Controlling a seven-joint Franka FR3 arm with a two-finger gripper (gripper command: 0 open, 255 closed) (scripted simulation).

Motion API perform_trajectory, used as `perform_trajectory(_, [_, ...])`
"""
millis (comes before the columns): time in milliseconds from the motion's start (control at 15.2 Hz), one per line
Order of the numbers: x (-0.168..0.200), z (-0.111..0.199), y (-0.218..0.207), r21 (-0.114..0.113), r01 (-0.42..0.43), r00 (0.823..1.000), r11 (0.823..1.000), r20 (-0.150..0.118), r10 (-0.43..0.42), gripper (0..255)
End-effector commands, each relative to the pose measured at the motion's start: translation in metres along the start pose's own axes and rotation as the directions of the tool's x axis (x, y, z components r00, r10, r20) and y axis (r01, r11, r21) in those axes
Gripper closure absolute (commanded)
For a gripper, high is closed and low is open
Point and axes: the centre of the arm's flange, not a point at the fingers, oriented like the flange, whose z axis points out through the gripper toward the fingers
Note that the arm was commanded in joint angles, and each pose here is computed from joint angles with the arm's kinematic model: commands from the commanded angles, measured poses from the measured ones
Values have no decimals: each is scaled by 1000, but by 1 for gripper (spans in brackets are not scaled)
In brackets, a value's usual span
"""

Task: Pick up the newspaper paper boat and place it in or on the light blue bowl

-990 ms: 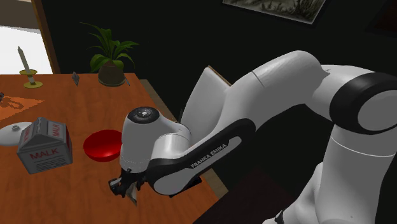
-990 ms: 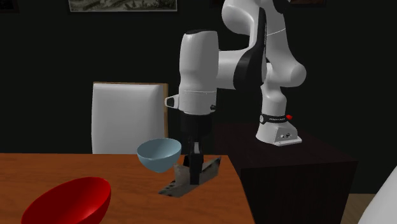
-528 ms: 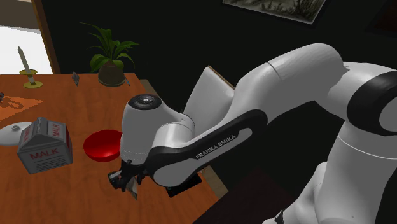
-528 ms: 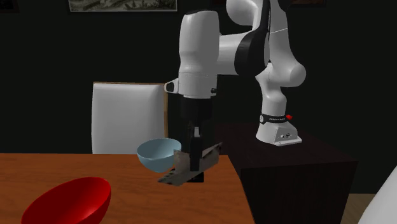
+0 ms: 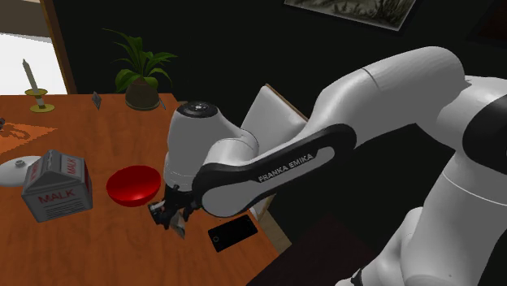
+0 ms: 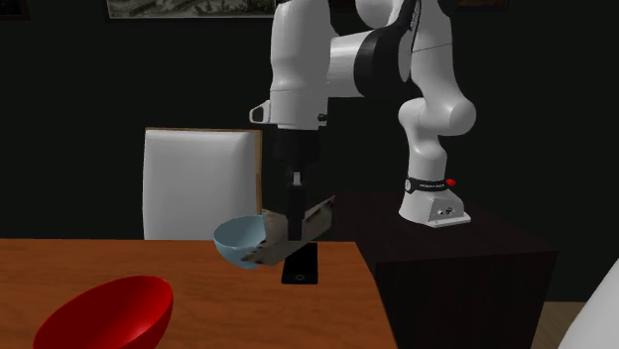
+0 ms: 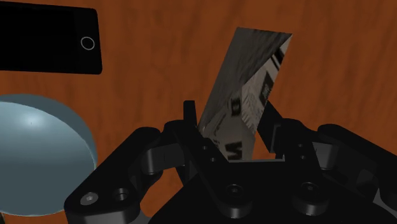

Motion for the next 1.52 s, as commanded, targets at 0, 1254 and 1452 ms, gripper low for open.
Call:
perform_trajectory(0, [9, 0, 21, 0, 1, 1000, 1000, 0, -1, 255])
perform_trajectory(1254, [103, -1, 227, 0, 1, 1000, 1000, 0, -1, 255])
perform_trajectory(1452, [102, 15, 228, 0, 1, 1000, 1000, 0, -1, 255])
